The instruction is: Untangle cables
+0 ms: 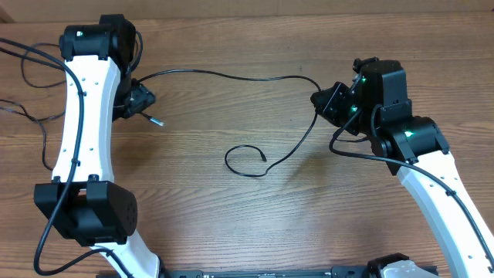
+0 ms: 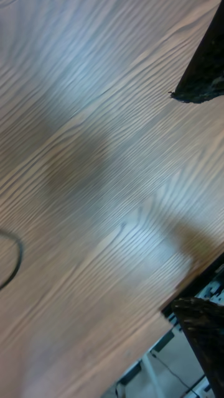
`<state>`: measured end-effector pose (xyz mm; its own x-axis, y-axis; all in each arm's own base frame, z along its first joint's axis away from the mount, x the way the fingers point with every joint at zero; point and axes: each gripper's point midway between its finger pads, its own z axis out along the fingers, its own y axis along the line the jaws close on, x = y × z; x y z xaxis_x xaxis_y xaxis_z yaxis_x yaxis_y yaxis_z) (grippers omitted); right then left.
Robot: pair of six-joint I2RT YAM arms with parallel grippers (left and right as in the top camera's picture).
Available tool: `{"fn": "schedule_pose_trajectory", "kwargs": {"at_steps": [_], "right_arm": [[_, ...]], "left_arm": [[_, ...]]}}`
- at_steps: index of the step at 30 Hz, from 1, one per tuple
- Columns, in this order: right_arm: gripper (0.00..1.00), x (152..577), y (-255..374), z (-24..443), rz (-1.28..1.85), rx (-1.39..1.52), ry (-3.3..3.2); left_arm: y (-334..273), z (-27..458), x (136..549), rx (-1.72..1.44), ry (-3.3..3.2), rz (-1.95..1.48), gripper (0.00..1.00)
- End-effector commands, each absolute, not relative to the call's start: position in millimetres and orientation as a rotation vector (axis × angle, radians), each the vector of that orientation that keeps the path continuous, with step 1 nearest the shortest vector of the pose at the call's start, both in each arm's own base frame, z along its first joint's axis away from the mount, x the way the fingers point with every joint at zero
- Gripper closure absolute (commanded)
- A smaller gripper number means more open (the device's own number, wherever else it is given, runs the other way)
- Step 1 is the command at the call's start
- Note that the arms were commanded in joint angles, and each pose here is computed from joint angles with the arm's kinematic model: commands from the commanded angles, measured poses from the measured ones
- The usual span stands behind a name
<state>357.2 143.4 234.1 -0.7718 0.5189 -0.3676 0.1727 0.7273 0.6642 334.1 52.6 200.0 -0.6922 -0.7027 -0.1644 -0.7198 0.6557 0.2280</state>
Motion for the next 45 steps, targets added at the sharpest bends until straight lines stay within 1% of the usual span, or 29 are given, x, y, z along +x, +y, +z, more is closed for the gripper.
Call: {"fn": "schedule_pose_trajectory", "kwargs": {"at_steps": [1,4,5,6,8,9,10,11,14,16,19,24,27,31,36,45], "right_arm": [[0.96,362,138,242,0.828,0.552,2.349],[0.96,362,138,242,0.828,0.552,2.349],[0.96,362,138,242,0.828,0.552,2.350],[0.96,362,138,242,0.827,0.552,2.350],[0.96,362,133,240,0.797,0.567,2.350],[0.96,363,127,237,0.759,0.592,2.351],[0.96,363,123,236,0.741,0.604,2.351],[0.96,364,112,231,0.683,0.643,2.352],[0.96,364,91,225,0.611,0.714,2.352],[0.96,365,80,223,0.594,0.752,2.345],[0.96,367,67,223,0.580,0.791,2.329],[0.96,368,62,222,0.550,0.801,2.321],[0.96,367,46,219,0.442,0.841,2.300],[0.96,366,42,218,0.412,0.852,2.298],[0.96,363,22,215,0.272,0.896,2.272],[0.96,360,4,215,0.144,0.931,2.239]], "left_arm": [[17,192,335,-1.110,2.961,0.141,0.00],[-44,198,349,-0.578,3.103,-0.446,0.00],[-58,203,352,-0.446,3.093,-0.587,0.00],[-64,205,353,-0.411,3.082,-0.646,0.00],[-57,203,354,-0.475,3.081,-0.579,0.00],[-42,198,354,-0.586,3.082,-0.448,0.00],[-35,196,354,-0.638,3.079,-0.389,0.00],[-11,192,350,-0.800,3.054,-0.188,0.00],[28,192,341,-1.014,2.973,0.141,0.00],[46,194,334,-1.098,2.917,0.299,0.00],[62,198,331,-1.141,2.857,0.434,0.00],[66,199,331,-1.220,2.800,0.469,0.00],[66,199,331,-1.220,2.801,0.469,0.00],[66,199,331,-1.219,2.800,0.469,0.00],[69,199,331,-1.215,2.792,0.493,0.00],[74,201,331,-1.207,2.774,0.535,0.00]]}}
